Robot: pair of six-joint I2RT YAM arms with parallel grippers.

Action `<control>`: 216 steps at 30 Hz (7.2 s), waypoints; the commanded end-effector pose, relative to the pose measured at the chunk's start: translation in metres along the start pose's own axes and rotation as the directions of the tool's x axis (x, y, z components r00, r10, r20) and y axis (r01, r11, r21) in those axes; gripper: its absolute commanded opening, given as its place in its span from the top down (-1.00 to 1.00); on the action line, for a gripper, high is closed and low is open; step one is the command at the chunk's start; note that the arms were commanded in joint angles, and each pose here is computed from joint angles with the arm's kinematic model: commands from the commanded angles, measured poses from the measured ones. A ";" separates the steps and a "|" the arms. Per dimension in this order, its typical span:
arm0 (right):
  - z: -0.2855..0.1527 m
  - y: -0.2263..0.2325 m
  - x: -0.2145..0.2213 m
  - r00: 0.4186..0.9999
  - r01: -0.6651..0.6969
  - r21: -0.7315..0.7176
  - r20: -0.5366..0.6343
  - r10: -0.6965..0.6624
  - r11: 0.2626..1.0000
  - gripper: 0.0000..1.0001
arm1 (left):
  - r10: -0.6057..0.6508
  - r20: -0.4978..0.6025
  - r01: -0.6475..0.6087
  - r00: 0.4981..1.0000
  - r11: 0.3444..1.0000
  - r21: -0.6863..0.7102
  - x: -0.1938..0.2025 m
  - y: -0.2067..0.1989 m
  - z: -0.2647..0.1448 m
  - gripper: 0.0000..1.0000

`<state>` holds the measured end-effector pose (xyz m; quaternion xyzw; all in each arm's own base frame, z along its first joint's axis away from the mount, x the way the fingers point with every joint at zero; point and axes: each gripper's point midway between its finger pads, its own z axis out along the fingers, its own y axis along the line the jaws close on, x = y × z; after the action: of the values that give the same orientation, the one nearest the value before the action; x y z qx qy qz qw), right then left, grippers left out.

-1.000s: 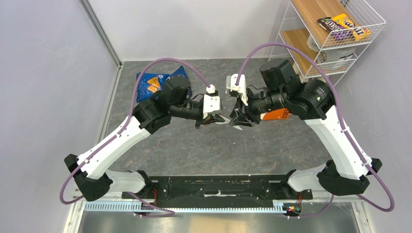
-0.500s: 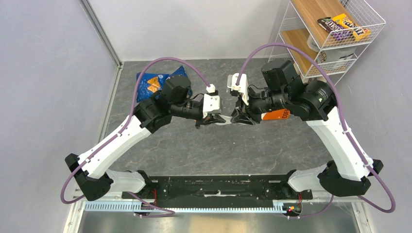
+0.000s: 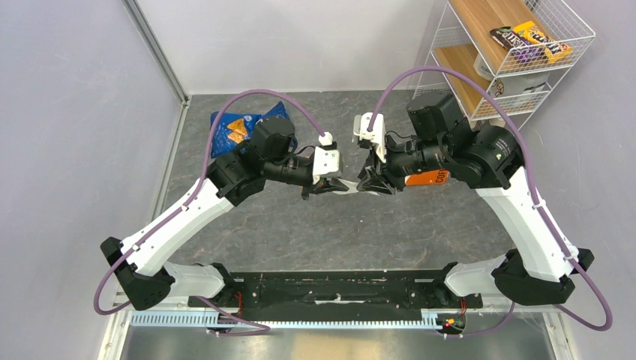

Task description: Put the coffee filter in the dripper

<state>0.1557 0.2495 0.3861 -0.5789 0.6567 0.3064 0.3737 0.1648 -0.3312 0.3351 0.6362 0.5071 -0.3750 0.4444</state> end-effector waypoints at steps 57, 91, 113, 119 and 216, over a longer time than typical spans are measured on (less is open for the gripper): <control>0.015 -0.006 0.016 0.999 0.005 -0.011 -0.052 -0.006 1.000 0.63 | 0.078 0.043 -0.079 0.996 0.997 0.019 -0.011 -0.004 -0.005 0.96; 0.023 -0.021 0.015 0.953 -0.304 0.038 0.028 0.303 0.952 1.00 | 0.413 -0.119 -0.430 0.903 0.878 -0.211 -0.017 0.020 -0.062 -0.27; 0.038 -0.011 0.016 0.890 -0.455 -0.098 -0.008 0.456 0.885 1.00 | 0.617 -0.038 -0.611 0.786 0.785 0.100 -0.020 -0.007 -0.020 0.05; 0.038 -0.013 0.016 0.887 -0.460 -0.099 -0.006 0.462 0.882 1.00 | 0.612 -0.024 -0.606 0.790 0.787 0.119 -0.018 -0.014 -0.017 0.12; 0.018 -0.058 -0.007 0.898 -0.427 -0.006 0.115 0.425 0.904 -0.73 | 0.249 -0.216 -0.277 0.944 0.955 -0.109 0.000 0.017 -0.007 0.96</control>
<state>0.1922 0.2689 0.3612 -0.4133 0.7557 0.4293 0.2718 0.1605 -0.3119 0.2987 0.8088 0.3779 -0.1778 0.4140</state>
